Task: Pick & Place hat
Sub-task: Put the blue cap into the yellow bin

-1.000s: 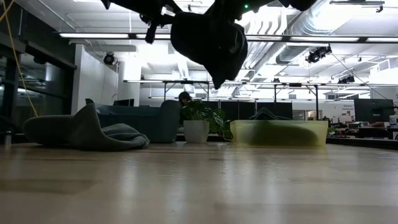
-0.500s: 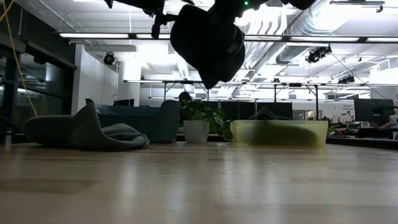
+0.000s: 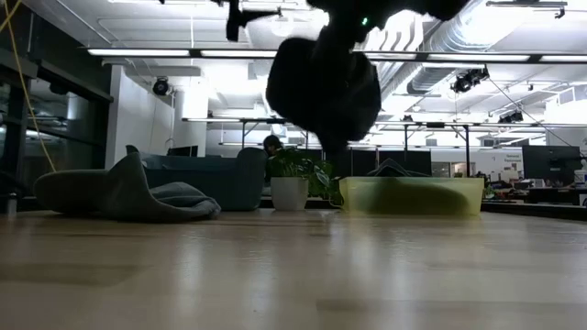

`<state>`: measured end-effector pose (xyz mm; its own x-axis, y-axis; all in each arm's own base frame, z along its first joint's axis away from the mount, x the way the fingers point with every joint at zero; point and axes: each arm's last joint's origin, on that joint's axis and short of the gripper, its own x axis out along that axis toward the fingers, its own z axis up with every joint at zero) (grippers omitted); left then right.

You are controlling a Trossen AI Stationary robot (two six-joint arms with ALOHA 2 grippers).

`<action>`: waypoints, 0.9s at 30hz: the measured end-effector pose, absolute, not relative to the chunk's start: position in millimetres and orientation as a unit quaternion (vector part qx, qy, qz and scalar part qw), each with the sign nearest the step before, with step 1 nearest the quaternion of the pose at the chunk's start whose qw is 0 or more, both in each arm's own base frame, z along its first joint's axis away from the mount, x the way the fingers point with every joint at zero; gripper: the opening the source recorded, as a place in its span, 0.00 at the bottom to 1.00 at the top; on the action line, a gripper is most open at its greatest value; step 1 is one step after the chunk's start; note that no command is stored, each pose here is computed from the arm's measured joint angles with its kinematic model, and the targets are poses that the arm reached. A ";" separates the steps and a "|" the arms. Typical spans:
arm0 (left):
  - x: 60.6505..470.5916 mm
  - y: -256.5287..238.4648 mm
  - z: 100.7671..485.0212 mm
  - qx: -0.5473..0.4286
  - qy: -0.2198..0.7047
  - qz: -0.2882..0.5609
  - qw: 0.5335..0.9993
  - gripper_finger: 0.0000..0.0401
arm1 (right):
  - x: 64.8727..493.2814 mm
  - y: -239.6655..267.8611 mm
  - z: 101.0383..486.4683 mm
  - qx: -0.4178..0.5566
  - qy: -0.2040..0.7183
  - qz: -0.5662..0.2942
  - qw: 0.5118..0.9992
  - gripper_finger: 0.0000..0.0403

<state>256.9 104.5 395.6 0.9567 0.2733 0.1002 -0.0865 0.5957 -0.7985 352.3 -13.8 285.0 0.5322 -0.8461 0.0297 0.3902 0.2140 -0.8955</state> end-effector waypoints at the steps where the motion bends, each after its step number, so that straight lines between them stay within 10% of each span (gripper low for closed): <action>1: 255.9 104.0 397.9 -0.431 -0.114 0.097 0.890 0.73 | 353.1 -13.9 283.4 -0.463 0.246 -0.421 0.740 0.02; 27: 251.0 98.9 399.7 -0.368 -0.084 0.062 0.924 0.73 | 248.6 -19.2 400.2 -0.096 -0.014 -0.593 0.799 0.02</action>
